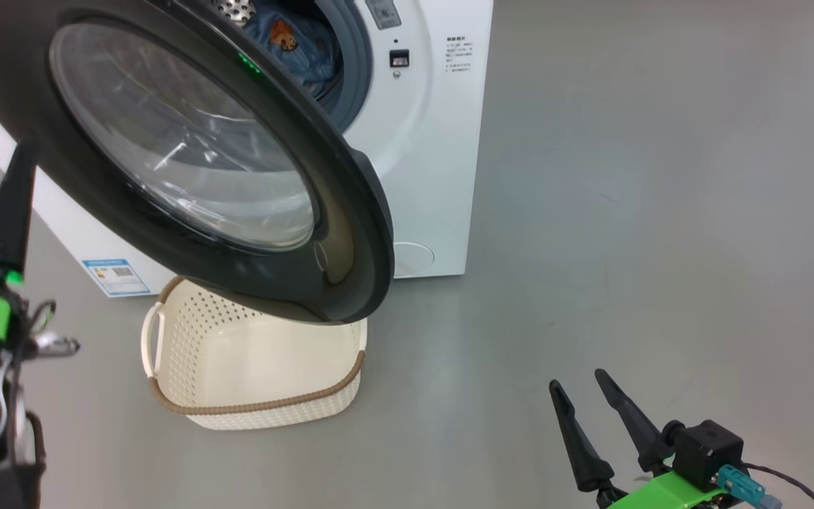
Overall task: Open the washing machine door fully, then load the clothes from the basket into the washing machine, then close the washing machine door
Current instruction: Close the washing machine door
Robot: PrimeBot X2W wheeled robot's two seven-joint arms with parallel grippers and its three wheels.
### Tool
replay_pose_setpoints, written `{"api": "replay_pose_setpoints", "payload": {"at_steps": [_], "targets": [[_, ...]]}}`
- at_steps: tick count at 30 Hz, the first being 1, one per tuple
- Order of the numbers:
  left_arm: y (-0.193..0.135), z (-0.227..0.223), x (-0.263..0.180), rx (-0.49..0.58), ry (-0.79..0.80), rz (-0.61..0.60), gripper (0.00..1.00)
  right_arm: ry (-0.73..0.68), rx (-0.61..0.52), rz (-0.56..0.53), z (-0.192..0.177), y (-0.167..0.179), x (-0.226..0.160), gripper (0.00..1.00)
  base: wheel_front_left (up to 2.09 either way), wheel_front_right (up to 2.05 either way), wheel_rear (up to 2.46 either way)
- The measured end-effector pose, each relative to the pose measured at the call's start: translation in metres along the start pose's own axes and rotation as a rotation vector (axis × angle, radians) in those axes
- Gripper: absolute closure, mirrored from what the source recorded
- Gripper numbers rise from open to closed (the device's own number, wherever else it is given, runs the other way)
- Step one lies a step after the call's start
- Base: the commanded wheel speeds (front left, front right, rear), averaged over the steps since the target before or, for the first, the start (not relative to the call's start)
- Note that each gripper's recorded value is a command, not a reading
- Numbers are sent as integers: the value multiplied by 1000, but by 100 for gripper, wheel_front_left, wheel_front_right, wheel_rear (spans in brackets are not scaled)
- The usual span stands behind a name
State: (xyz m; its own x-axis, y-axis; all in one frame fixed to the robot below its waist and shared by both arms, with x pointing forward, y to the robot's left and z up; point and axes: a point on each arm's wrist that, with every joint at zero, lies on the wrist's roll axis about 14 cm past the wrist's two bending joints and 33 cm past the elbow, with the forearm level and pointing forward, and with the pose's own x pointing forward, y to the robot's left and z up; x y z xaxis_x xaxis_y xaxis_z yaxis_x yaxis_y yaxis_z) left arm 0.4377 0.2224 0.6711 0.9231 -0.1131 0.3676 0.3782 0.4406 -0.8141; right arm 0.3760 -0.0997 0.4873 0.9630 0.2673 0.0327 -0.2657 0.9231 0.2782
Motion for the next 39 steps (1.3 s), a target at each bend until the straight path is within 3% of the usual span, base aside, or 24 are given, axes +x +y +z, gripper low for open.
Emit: {"api": "replay_pose_setpoints", "payload": {"at_steps": [3, 4, 5, 6, 7, 20, 24, 39], "targets": [[2, 4, -9, 48, -26, 12, 100, -2, -2, 4, 1, 2, 0, 0, 0, 0, 0], [3, 5, -13, 108, -29, 18, 97, -4, -2, 7, 2, 2, 0, 0, 0, 0, 0], [4, 7, -16, 152, -42, 22, 85, -6, -2, 8, 2, 3, 0, 0, 0, 0, 0], [7, 9, -20, 182, -59, 29, 53, -8, -3, 9, 3, 3, 0, 0, 0, 0, 0], [12, 6, -29, 286, -55, 42, 0, -11, -3, 10, 4, 4, 0, 0, 0, 0, 0], [66, -9, -81, 777, 48, 130, 0, -23, -2, 11, 7, 4, -2, 0, 0, 0, 0], [68, -8, -88, 920, 56, 138, 0, -19, 1, 5, 6, 3, -4, 0, 0, 0, 0], [93, -30, -136, 1090, 139, 260, 0, -39, -3, 0, 12, 1, -4, 0, 0, 0, 0]]}}
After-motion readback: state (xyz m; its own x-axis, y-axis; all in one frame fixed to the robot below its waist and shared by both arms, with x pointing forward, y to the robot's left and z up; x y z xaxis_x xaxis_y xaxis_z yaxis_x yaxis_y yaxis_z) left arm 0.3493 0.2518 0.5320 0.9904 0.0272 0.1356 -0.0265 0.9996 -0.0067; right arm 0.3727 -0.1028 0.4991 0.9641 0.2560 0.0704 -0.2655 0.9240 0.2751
